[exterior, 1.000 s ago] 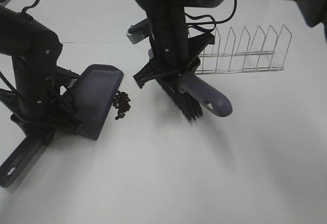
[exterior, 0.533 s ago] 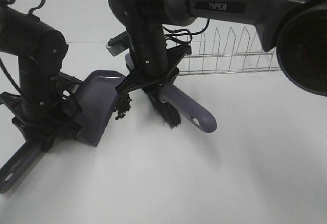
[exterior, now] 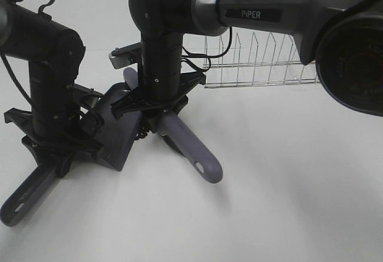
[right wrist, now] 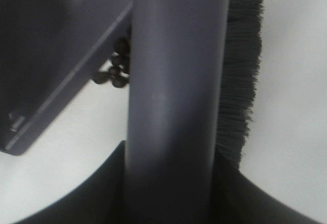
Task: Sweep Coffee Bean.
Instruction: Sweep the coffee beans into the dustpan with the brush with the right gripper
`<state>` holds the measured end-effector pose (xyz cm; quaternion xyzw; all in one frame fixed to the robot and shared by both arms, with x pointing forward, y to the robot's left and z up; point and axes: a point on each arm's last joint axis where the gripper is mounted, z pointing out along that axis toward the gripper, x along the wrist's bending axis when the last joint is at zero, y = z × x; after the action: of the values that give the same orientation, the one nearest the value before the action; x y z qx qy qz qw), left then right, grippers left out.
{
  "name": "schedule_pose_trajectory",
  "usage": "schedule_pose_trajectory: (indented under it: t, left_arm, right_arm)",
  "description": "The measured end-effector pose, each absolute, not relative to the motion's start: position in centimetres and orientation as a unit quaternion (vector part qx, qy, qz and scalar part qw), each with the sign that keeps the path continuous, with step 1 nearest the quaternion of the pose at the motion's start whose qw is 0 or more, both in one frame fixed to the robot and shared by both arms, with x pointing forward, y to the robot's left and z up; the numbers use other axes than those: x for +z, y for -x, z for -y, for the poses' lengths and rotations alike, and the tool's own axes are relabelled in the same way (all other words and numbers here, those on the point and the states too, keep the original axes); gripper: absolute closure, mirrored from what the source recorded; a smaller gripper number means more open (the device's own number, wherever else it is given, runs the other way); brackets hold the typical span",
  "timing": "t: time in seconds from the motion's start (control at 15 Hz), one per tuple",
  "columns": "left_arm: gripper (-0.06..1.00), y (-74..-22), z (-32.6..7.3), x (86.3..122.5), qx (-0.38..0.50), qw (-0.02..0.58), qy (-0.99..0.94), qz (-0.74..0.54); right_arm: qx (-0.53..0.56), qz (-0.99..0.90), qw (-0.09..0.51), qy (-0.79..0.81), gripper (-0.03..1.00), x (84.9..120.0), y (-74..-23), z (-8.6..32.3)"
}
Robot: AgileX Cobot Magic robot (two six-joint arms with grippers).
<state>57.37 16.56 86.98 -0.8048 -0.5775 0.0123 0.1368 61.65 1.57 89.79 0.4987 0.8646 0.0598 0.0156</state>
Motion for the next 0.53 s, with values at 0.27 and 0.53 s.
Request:
schedule_pose_trajectory:
  t: [0.27, 0.53]
  left_arm:
    - [0.61, -57.4, -16.6, 87.0, 0.013, 0.137, 0.805, 0.577]
    - [0.61, -57.4, -16.5, 87.0, 0.013, 0.137, 0.805, 0.578]
  right_arm:
    - [0.160, -0.841, -0.030, -0.516, 0.69, 90.1, -61.9, -3.5]
    - [0.188, -0.844, -0.035, -0.500, 0.69, 90.2, -62.1, -4.0]
